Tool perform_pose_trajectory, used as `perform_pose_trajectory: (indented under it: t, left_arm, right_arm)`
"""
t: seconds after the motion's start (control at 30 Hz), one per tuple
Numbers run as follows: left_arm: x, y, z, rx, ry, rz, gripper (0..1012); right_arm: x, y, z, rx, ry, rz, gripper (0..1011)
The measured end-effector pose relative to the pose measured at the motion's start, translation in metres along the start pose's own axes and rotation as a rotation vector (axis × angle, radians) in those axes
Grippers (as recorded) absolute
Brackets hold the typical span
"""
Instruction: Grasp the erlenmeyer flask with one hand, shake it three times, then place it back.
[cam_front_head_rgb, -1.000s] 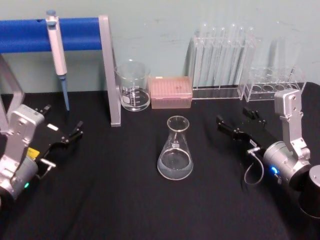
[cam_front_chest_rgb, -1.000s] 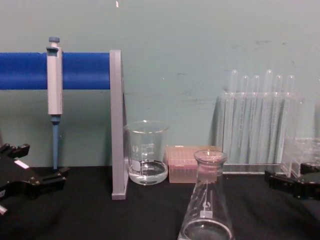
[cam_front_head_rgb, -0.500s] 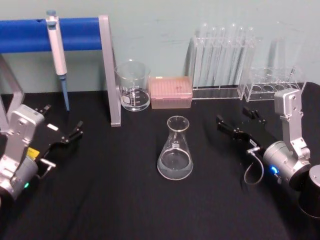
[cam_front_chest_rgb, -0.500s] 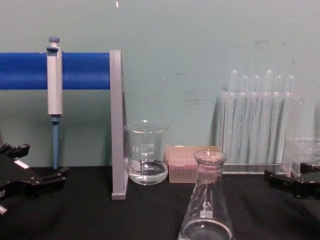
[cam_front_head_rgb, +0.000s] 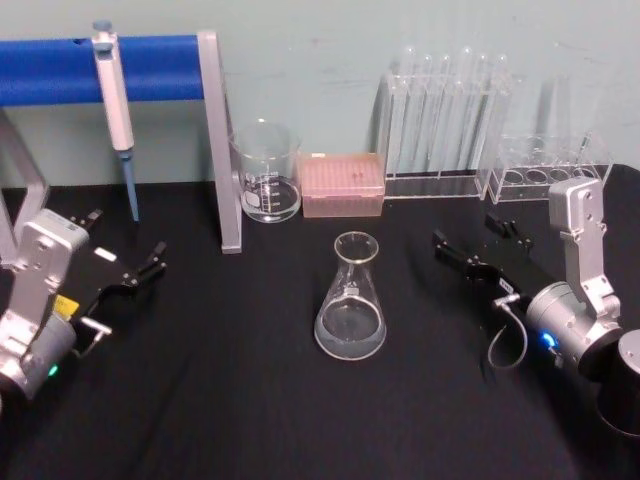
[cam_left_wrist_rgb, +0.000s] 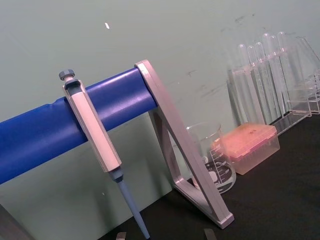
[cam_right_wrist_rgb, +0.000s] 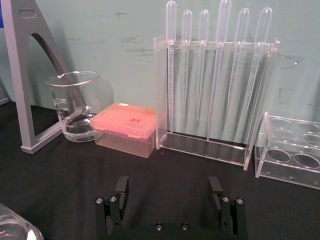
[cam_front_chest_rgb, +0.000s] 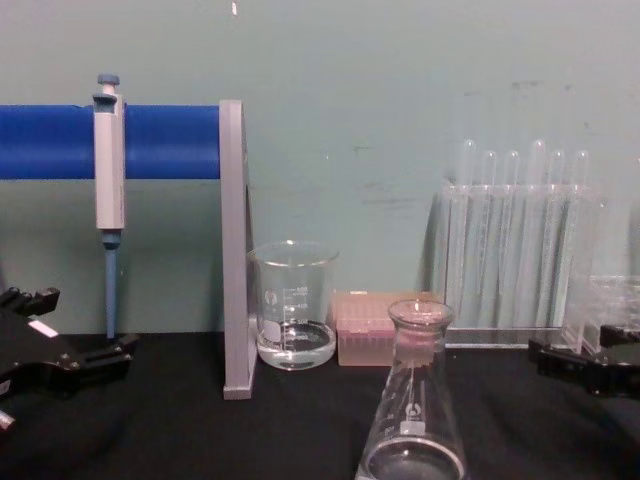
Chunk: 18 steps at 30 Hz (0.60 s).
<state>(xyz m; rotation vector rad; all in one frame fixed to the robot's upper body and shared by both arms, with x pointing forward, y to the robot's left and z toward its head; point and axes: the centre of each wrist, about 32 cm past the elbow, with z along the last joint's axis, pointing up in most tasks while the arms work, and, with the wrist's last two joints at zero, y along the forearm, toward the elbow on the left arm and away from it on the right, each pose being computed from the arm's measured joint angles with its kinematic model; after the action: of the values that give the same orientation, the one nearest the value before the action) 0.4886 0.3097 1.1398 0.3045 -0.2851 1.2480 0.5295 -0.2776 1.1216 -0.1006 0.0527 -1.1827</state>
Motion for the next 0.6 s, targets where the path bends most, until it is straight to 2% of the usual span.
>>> perform_pose_trajectory:
  t: [0.6]
  left_arm:
    - [0.0,0.0,0.0,0.0,0.0,0.0,1001]
  right_arm:
    - [0.0,0.0,0.0,0.0,0.0,0.0,1000]
